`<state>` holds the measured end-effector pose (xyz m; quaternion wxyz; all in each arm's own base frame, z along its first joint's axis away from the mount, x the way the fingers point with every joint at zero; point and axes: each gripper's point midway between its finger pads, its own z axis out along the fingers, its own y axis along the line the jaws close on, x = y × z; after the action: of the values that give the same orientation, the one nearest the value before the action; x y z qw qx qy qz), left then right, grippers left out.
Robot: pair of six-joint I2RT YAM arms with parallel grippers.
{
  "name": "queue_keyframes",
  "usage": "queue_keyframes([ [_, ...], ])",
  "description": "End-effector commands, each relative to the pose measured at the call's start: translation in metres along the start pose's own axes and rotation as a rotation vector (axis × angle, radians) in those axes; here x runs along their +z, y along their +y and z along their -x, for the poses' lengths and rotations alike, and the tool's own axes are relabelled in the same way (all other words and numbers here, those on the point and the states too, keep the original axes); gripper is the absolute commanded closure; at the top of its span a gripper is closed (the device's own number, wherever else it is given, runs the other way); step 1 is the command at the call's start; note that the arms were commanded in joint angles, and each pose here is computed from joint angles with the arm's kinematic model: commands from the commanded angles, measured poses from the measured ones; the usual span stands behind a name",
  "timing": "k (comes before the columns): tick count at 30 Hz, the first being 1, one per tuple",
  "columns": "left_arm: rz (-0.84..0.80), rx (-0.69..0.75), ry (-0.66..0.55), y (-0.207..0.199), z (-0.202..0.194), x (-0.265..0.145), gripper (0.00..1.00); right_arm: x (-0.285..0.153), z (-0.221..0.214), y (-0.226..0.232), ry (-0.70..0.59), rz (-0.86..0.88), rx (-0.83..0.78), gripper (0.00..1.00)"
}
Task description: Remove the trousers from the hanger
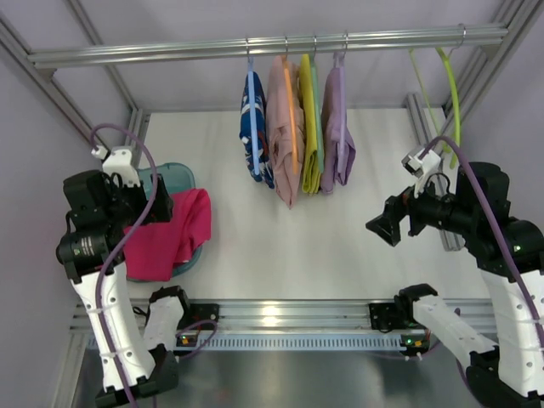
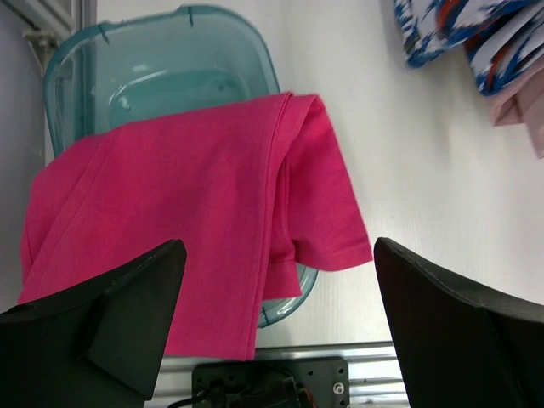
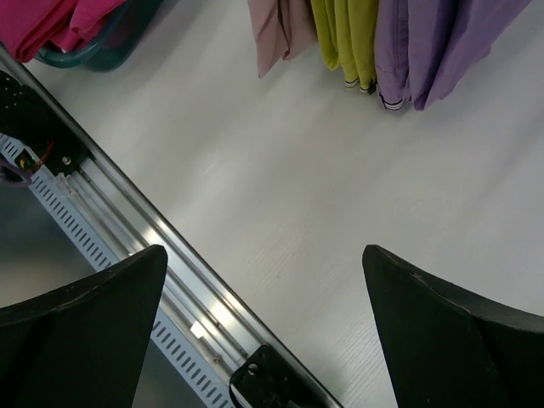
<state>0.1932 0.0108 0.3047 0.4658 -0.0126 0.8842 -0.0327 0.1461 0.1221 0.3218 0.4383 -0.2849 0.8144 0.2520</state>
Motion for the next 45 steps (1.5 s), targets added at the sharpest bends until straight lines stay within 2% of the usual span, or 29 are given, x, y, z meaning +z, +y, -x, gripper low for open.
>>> queue_keyframes([
  [1,-0.083,-0.035,-0.087,-0.017,0.034,-0.011,0.02,0.002,0.012,0.001,-0.026,0.008,-0.011,0.01],
  [3,-0.148,-0.05,-0.156,-0.031,0.057,-0.022,0.02,0.004,0.015,-0.001,-0.018,0.006,-0.007,0.01],
  [5,-0.304,-0.05,-0.203,-0.058,0.074,-0.03,0.02,0.004,0.019,-0.002,-0.025,0.002,-0.011,0.01],
  [6,-0.363,-0.029,-0.266,-0.067,0.091,-0.036,0.02,0.006,0.02,-0.004,-0.018,0.001,-0.007,0.0],
  [7,-0.479,-0.065,-0.282,-0.085,0.099,-0.042,0.02,0.006,0.022,-0.005,-0.016,0.002,-0.004,0.01],
  [9,-0.582,-0.14,-0.344,-0.097,0.127,-0.045,0.02,0.01,0.024,-0.007,-0.008,0.0,0.002,0.01],
  [12,-0.708,-0.26,-0.321,-0.109,0.144,-0.039,0.02,0.013,0.029,-0.011,-0.008,-0.008,0.007,0.01],
  [15,-0.751,-0.293,-0.314,-0.114,0.162,-0.02,0.04,0.017,0.032,-0.015,-0.005,-0.015,0.009,0.01],
  [16,-0.773,-0.273,-0.362,-0.118,0.174,-0.023,0.04,0.017,0.033,-0.016,-0.005,-0.017,0.008,0.01],
  [18,-0.834,-0.338,-0.349,-0.135,0.176,-0.017,0.04,0.021,0.033,-0.018,0.006,-0.017,0.017,0.01],
  [19,-0.89,-0.317,-0.391,-0.149,0.184,-0.023,0.05,0.023,0.033,-0.019,0.007,-0.015,0.018,0.01],
  [22,-0.932,-0.399,-0.383,-0.164,0.185,-0.009,0.07,0.027,0.036,-0.021,0.01,-0.015,0.021,0.01],
  [23,-0.996,-0.386,-0.374,-0.184,0.184,-0.014,0.07,0.028,0.035,-0.023,0.017,-0.017,0.026,0.01],
  [25,-1.031,-0.43,-0.309,-0.204,0.177,-0.001,0.09,0.029,0.038,-0.023,0.015,-0.017,0.023,0.01],
  [31,-1.093,-0.467,-0.29,-0.247,0.178,0.01,0.11,0.031,0.041,-0.026,0.018,-0.02,0.02,0.01],
  [38,-1.065,-0.516,-0.264,-0.264,0.178,0.033,0.19,0.032,0.042,-0.026,0.016,-0.02,0.017,0.01],
  [45,-1.115,-0.601,-0.211,-0.271,0.181,0.029,0.39,0.033,0.039,-0.029,0.02,-0.034,0.014,0.01],
])
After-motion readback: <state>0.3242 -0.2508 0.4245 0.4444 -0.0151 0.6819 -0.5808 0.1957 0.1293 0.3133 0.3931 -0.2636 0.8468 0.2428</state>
